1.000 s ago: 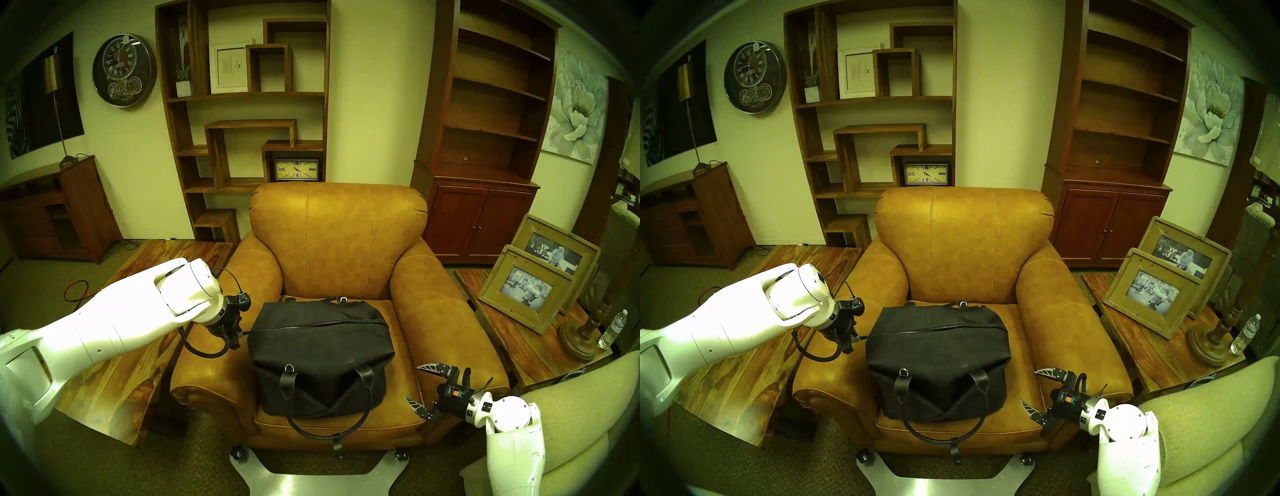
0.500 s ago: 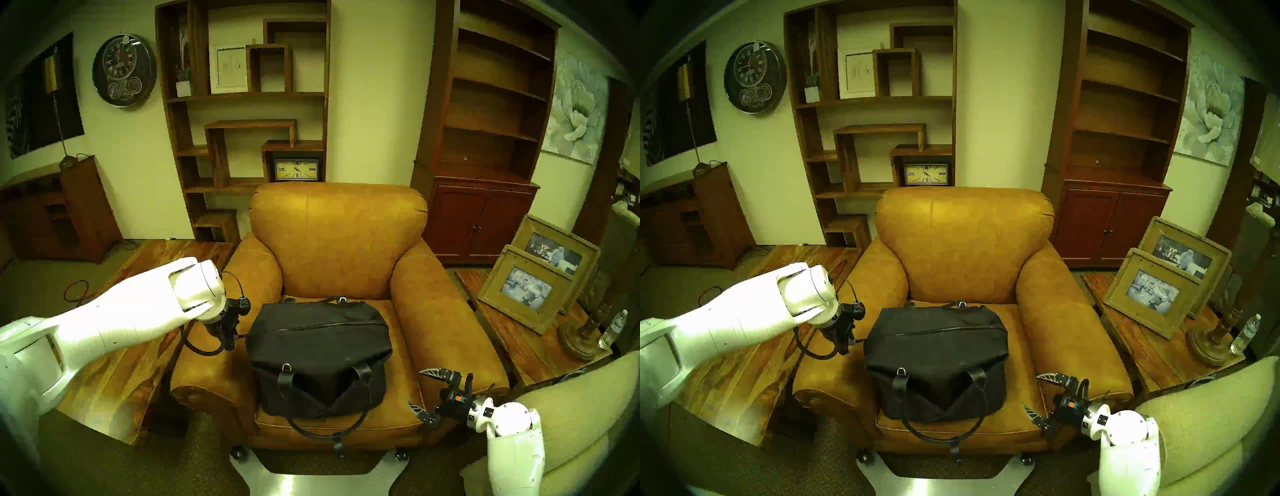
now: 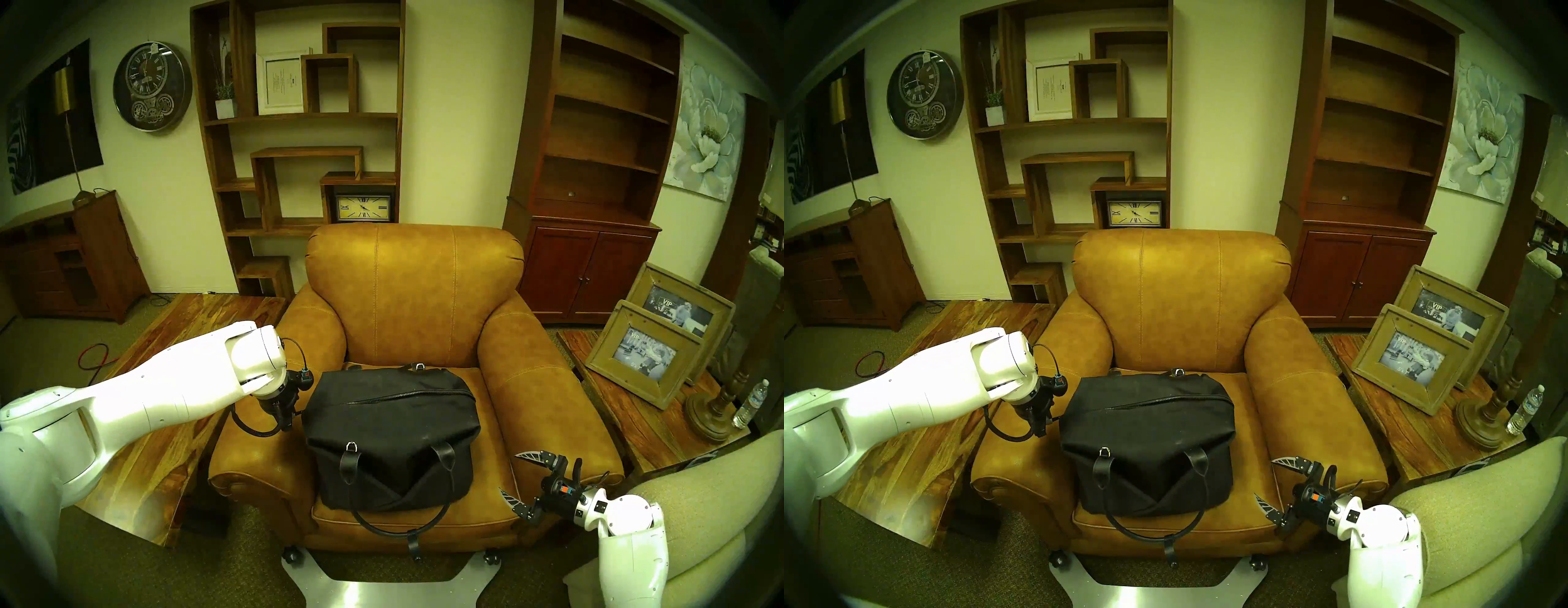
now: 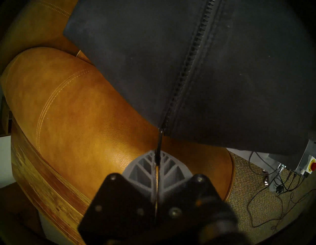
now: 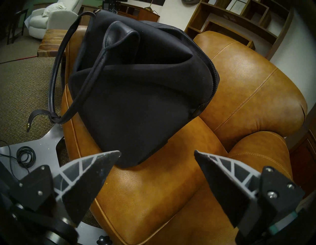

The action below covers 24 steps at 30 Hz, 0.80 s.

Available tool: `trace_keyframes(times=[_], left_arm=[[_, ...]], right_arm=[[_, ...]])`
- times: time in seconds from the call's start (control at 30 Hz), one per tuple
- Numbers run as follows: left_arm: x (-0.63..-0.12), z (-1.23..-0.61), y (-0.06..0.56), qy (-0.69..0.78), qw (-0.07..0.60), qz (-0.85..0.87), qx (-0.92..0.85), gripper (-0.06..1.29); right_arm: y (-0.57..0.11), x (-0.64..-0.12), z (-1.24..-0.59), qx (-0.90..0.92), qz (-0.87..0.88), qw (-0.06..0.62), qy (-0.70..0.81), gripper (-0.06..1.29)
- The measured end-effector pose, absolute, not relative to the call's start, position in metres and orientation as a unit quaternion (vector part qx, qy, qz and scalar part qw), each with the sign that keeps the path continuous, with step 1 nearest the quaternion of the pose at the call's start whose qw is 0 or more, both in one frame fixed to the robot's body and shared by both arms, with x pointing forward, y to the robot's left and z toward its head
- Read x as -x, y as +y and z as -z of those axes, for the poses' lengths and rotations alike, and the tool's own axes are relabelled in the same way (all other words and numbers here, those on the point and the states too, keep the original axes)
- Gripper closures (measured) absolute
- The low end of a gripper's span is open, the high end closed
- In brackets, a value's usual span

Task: Open a bag with a zipper

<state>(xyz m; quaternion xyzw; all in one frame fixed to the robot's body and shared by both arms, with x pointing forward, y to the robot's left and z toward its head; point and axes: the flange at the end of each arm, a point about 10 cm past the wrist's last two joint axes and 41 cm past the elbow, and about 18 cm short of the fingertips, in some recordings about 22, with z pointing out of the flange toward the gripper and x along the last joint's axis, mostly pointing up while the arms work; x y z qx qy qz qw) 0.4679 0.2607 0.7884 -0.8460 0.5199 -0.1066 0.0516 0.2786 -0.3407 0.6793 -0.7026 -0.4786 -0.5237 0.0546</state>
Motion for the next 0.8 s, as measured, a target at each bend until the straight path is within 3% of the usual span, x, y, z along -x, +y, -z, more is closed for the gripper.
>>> trace_keyframes(times=[0.8], left_arm=[[-0.468,-0.750,0.256,0.529,0.052,0.090,0.842,1.24]], right_arm=[[-0.339,-0.281,-0.681,0.699,0.526,0.055,-0.482,0.01]])
